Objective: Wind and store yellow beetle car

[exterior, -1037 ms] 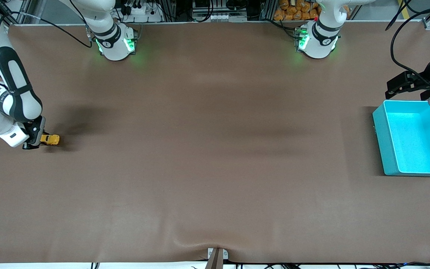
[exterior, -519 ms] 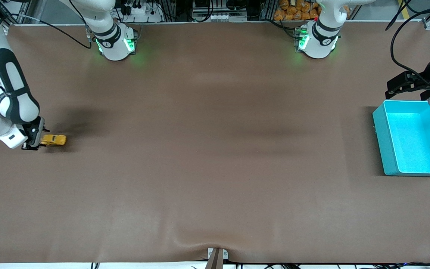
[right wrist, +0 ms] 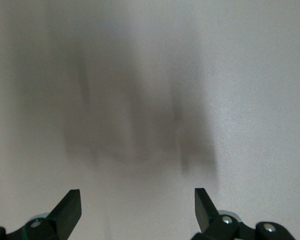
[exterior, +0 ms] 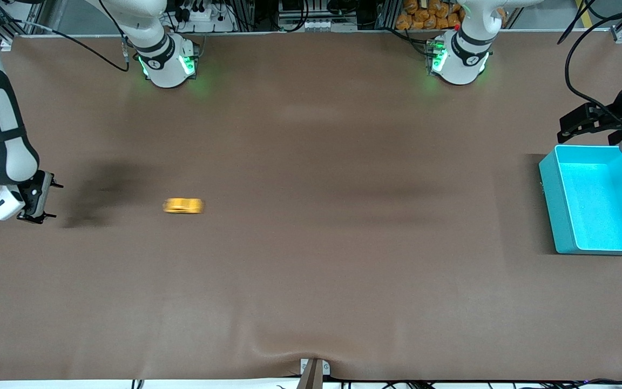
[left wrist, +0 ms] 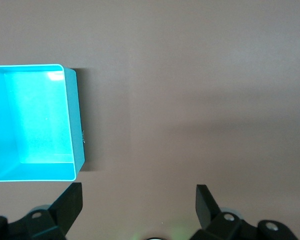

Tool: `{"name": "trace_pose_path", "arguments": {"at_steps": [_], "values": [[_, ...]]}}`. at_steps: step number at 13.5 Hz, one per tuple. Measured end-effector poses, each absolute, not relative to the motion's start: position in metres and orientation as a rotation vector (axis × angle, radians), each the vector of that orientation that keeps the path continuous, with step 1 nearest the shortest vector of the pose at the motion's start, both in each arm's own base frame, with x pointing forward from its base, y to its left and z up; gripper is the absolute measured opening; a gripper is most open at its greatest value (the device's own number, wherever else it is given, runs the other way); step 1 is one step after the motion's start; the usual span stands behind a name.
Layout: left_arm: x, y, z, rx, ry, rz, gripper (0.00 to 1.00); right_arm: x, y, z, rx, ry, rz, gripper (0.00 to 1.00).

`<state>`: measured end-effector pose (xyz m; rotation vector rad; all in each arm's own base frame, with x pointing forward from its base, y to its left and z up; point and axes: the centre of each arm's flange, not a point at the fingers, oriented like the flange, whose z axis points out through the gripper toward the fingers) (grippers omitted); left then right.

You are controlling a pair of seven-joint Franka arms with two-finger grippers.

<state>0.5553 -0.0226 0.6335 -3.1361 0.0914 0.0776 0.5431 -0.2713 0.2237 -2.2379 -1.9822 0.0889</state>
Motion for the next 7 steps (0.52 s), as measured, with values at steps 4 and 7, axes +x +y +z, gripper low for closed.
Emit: {"name": "trace_pose_path", "arguments": {"at_steps": [4, 7], "values": [[0.554, -0.020, 0.633, -3.133, 0.058, 0.094, 1.00, 0.555, -0.271, 0.242, -2.252, -1.917, 0.084, 1.00], [0.554, -0.020, 0.632, -3.131, -0.004, 0.104, 1.00, 0.561, -0.269, 0.249, -2.267, -1.893, 0.067, 1.00]]}}
